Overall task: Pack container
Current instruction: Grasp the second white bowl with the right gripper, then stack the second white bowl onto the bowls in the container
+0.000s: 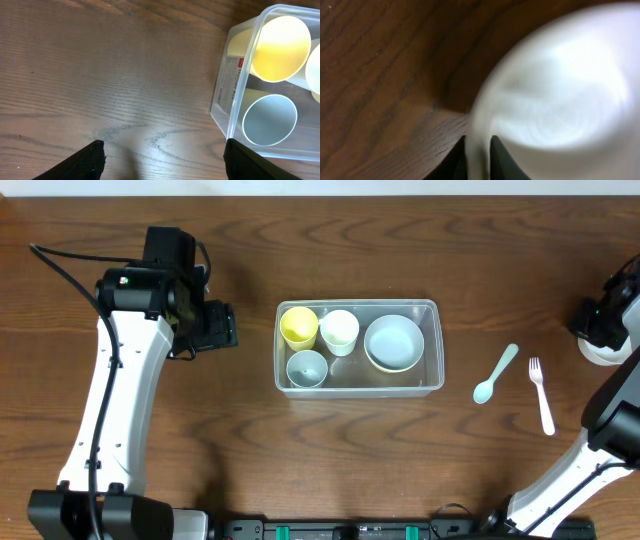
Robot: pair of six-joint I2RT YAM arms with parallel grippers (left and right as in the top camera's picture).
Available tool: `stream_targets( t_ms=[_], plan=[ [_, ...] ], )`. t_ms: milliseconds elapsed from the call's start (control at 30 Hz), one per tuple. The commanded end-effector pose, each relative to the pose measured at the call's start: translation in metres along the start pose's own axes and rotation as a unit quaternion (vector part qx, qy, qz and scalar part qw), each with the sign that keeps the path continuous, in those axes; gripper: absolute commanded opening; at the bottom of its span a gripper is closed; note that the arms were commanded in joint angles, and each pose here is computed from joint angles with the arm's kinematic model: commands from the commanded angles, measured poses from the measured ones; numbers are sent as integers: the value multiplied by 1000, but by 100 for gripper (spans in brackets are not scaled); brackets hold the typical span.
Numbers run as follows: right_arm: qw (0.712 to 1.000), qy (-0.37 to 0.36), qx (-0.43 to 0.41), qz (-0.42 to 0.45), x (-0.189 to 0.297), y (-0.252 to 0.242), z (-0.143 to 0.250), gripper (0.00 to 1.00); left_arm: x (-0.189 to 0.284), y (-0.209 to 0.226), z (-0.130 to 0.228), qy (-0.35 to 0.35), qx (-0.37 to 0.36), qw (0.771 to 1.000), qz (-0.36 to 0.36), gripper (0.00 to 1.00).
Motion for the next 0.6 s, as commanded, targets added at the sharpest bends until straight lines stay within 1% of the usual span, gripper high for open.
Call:
stream_targets(
  t_ms=[0,100,167,267,367,433,500,567],
  plan=[
    [1000,1,-4,-4,1,0,0,9,-1,1,0,3,9,1000,1,77],
    [1000,-3,2,-9,9,8,0,2,-1,1,0,3,9,1000,1,77],
    [1000,-15,11,-14,20,17,-2,1,-1,1,0,3,9,1000,1,77],
    [998,-48,32,-29,51,40,-7,1,-1,1,0,3,9,1000,1,77],
    [992,-87,66,-61,95,73,-5,1,-1,1,0,3,9,1000,1,77],
    [984,-111,104,-94,130,101,4,1,-1,1,0,3,9,1000,1,77],
    [973,-132,147,-122,165,129,20,1,-1,1,0,3,9,1000,1,77],
    [955,-149,209,-146,199,160,46,1,-1,1,0,3,9,1000,1,77]
  ],
)
Point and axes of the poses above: each gripper's point midway between its finger pads, its own x axis back along the fingers, its own y axis along the line the jaws close on, z = x × y, the point moved 4 cm from there along x, back along the fingers, and after that the axes turned 8 degrees about -x, right-handed, at the moved point
